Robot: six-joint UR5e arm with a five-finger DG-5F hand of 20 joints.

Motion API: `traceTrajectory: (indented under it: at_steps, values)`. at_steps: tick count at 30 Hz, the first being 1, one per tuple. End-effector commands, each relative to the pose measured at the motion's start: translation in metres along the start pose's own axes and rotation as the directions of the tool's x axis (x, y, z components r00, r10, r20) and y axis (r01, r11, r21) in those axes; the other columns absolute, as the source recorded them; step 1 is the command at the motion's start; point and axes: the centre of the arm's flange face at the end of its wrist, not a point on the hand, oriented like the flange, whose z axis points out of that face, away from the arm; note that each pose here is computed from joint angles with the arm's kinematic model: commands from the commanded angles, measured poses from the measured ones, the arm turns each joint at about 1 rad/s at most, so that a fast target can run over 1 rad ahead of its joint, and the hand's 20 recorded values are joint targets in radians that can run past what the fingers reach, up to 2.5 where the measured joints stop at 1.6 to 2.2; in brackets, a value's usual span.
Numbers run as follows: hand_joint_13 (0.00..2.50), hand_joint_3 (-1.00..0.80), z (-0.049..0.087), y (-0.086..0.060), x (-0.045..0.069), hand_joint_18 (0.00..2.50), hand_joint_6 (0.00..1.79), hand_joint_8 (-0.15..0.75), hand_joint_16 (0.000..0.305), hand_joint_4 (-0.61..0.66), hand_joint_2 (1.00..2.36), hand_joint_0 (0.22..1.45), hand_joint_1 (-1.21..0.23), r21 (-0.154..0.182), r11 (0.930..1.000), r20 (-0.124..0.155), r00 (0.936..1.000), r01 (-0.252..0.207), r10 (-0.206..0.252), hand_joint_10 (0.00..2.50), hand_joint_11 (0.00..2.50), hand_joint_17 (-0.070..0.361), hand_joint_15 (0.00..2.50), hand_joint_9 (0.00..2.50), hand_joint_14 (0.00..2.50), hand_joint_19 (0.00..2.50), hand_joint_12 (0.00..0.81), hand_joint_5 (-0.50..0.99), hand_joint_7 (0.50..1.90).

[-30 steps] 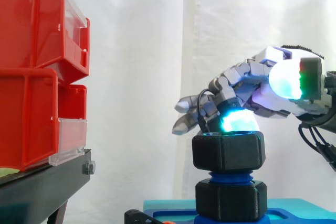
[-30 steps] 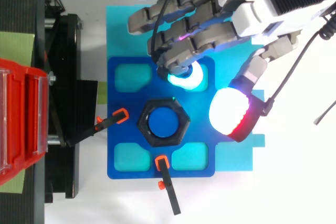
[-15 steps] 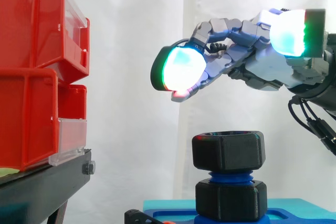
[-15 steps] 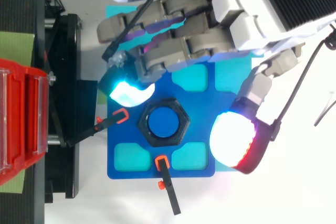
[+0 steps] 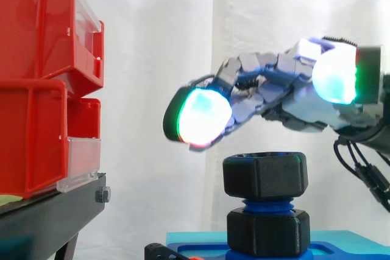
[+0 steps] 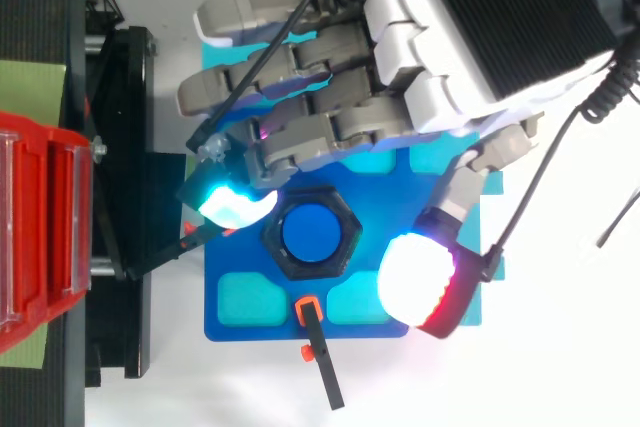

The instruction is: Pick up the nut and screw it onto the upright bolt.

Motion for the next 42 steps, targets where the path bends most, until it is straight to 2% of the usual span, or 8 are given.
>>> traceTrajectory:
  at_steps: [1, 5, 11, 17, 22, 28, 38, 42]
  values:
    - [0.31, -0.50, -0.005, -0.007, 0.015, 0.00, 0.50, 0.246, 0.036, 0.20, 1.00, 0.46, -0.15, 0.011, 0.9998, -0.014, 0.9997, -0.019, 0.019, 0.00, 0.00, 0.081, 0.00, 0.59, 0.00, 0.00, 0.320, -0.17, 0.74]
    - [0.30, -0.50, -0.006, -0.009, 0.017, 0.00, 0.50, 0.249, 0.036, 0.20, 1.00, 0.46, -0.14, 0.017, 0.9994, -0.016, 0.9994, -0.030, 0.030, 0.00, 0.00, 0.081, 0.00, 0.58, 0.00, 0.00, 0.320, -0.17, 0.75]
    - [0.30, -0.50, -0.009, -0.010, 0.019, 0.00, 0.50, 0.261, 0.036, 0.22, 1.00, 0.46, -0.14, 0.028, 0.9989, -0.028, 0.9988, -0.038, 0.039, 0.00, 0.00, 0.081, 0.00, 0.57, 0.00, 0.00, 0.320, -0.16, 0.86]
    - [0.31, -0.50, -0.012, -0.010, 0.023, 0.00, 0.50, 0.265, 0.036, 0.24, 1.00, 0.46, -0.15, 0.033, 0.9985, -0.038, 0.9982, -0.044, 0.046, 0.00, 0.00, 0.081, 0.00, 0.57, 0.00, 0.00, 0.323, -0.15, 1.06]
    - [0.32, -0.50, -0.014, -0.012, 0.020, 0.00, 0.50, 0.274, 0.036, 0.21, 1.00, 0.46, -0.14, 0.036, 0.9985, -0.034, 0.9985, -0.042, 0.043, 0.00, 0.00, 0.080, 0.00, 0.59, 0.00, 0.00, 0.320, -0.12, 1.30]
    - [0.36, -0.50, -0.016, -0.015, 0.018, 0.01, 0.50, 0.285, 0.034, 0.21, 1.00, 0.46, -0.14, 0.040, 0.9985, -0.029, 0.9988, -0.038, 0.039, 0.00, 0.00, 0.077, 0.00, 0.62, 0.00, 0.00, 0.315, -0.09, 1.53]
    - [0.45, -0.50, -0.025, -0.028, 0.010, 0.09, 0.64, 0.294, 0.031, 0.22, 1.00, 0.47, -0.15, 0.050, 0.9986, -0.007, 0.9998, -0.019, 0.020, 0.00, 0.00, 0.070, 0.00, 0.73, 0.00, 0.00, 0.296, -0.06, 1.31]
    - [0.57, -0.50, -0.028, -0.031, 0.008, 0.21, 0.68, 0.278, 0.027, 0.18, 1.00, 0.47, -0.16, 0.054, 0.9984, -0.006, 0.9998, -0.018, 0.018, 0.00, 0.00, 0.062, 0.00, 0.89, 0.00, 0.00, 0.271, -0.01, 1.20]
